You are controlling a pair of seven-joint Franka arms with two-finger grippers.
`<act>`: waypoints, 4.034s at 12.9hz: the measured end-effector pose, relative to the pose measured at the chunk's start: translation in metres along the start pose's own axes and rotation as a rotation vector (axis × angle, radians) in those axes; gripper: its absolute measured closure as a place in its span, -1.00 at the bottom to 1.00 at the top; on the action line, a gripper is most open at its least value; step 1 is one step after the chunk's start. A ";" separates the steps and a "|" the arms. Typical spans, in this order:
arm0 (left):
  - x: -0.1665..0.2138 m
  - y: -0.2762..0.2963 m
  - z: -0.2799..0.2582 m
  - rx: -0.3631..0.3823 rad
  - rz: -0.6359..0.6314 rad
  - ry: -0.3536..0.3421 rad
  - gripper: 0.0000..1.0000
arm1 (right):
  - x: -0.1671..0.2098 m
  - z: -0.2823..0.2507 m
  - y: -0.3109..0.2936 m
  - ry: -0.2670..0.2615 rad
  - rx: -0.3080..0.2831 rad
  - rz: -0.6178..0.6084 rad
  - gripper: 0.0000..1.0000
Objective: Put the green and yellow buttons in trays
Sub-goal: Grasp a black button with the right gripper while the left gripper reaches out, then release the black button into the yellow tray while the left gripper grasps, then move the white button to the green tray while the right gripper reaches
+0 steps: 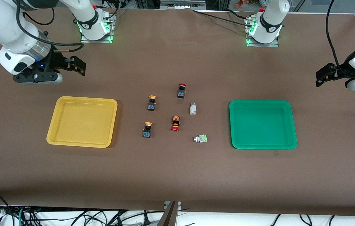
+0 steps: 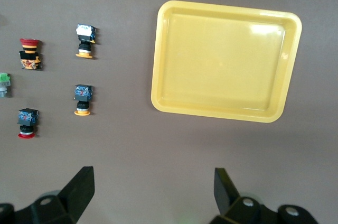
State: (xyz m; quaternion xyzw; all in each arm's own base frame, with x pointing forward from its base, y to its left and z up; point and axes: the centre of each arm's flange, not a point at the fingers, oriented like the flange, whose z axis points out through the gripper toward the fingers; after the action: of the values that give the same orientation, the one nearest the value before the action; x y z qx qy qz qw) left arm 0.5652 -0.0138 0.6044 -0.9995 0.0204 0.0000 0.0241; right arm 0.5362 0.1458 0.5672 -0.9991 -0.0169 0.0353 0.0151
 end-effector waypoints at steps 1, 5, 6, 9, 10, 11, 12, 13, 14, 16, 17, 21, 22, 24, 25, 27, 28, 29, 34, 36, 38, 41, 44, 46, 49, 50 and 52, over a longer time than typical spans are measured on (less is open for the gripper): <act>0.000 0.000 0.000 0.000 0.000 0.000 -1.00 | 0.001 -0.001 0.000 0.004 -0.004 0.000 -1.00; 0.000 0.000 0.000 0.000 0.000 0.000 -1.00 | 0.011 0.020 -0.008 -0.023 -0.034 -0.017 -1.00; 0.000 0.000 0.000 0.000 0.001 0.000 -1.00 | 0.017 0.037 -0.024 -0.030 -0.034 -0.021 -1.00; -0.001 0.001 0.005 -0.001 0.003 -0.027 -1.00 | 0.045 0.141 -0.116 -0.008 -0.019 0.053 -1.00; 0.001 0.002 0.014 -0.002 0.005 -0.057 -1.00 | 0.053 0.189 -0.146 -0.001 -0.009 0.078 -1.00; 0.006 0.004 0.031 -0.004 0.009 -0.100 -1.00 | 0.060 0.238 -0.168 0.006 0.002 0.098 -1.00; 0.013 0.007 0.051 -0.008 0.017 -0.136 -1.00 | 0.066 0.280 -0.181 0.014 0.014 0.105 -1.00; 0.021 0.015 0.072 -0.010 0.032 -0.171 -1.00 | 0.074 0.312 -0.189 0.024 0.026 0.107 -1.00; 0.032 0.027 0.094 -0.013 0.055 -0.190 -1.00 | 0.083 0.333 -0.194 0.029 0.035 0.113 -0.99; 0.062 0.059 0.132 -0.022 0.104 -0.148 -1.00 | 0.105 0.348 -0.198 0.046 0.049 0.127 -0.98; 0.076 0.073 0.148 -0.030 0.123 -0.119 -1.00 | 0.115 0.349 -0.200 0.058 0.057 0.132 -0.98; 0.114 0.173 0.211 -0.101 0.241 0.063 -1.00 | 0.133 0.373 -0.202 0.088 0.077 0.142 -0.76; 0.118 0.208 0.232 -0.118 0.277 0.110 -1.00 | 0.133 0.380 -0.201 0.089 0.072 0.139 -0.76; 0.124 0.260 0.277 -0.148 0.308 0.174 -1.00 | 0.135 0.383 -0.201 0.097 0.063 0.129 -0.33; 0.125 0.277 0.295 -0.161 0.307 0.194 -1.00 | 0.136 0.381 -0.200 0.096 0.059 0.124 -0.11; 0.119 0.307 0.317 -0.185 0.251 0.209 -1.00 | 0.139 0.366 -0.191 0.055 0.027 0.086 0.13; 0.115 0.322 0.325 -0.198 0.214 0.215 -1.00 | 0.142 0.348 -0.180 0.027 0.004 0.054 0.13; 0.109 0.337 0.334 -0.209 0.182 0.220 -1.00 | 0.144 0.326 -0.164 -0.002 -0.022 0.022 0.13; 0.090 0.373 0.386 -0.220 0.154 0.208 -1.00 | 0.141 0.257 -0.034 -0.073 -0.129 -0.153 0.13; 0.085 0.380 0.403 -0.213 0.151 0.224 -1.00 | 0.124 0.279 0.022 -0.063 -0.147 -0.187 0.13; 0.081 0.384 0.416 -0.195 0.162 0.226 -1.00 | 0.102 0.315 0.059 -0.042 -0.153 -0.194 0.00; 0.079 0.386 0.421 -0.188 0.164 0.224 -1.00 | 0.086 0.338 0.069 -0.052 -0.148 -0.184 -0.66; 0.081 0.381 0.422 -0.179 0.159 0.226 -1.00 | 0.084 0.315 0.027 -0.063 -0.064 -0.121 -0.81; 0.085 0.375 0.422 -0.166 0.159 0.235 -0.85 | 0.072 0.305 -0.046 -0.058 -0.027 -0.034 -0.82; 0.091 0.370 0.417 -0.163 0.153 0.249 -0.49 | 0.026 0.319 -0.167 -0.054 -0.006 0.089 -0.82; 0.093 0.369 0.413 -0.164 0.150 0.256 -0.49 | 0.013 0.328 -0.195 -0.039 0.002 0.115 -0.82; 0.102 0.358 0.394 -0.151 0.136 0.254 -0.49 | -0.002 0.356 -0.229 -0.011 0.016 0.152 -0.82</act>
State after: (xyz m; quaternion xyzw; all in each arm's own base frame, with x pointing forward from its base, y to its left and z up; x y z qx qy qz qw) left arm 0.6525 -0.3563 0.1933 -0.9867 0.0908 -0.1234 -0.0537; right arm 0.5011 0.3846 0.2196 -0.9972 0.0590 0.0421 0.0202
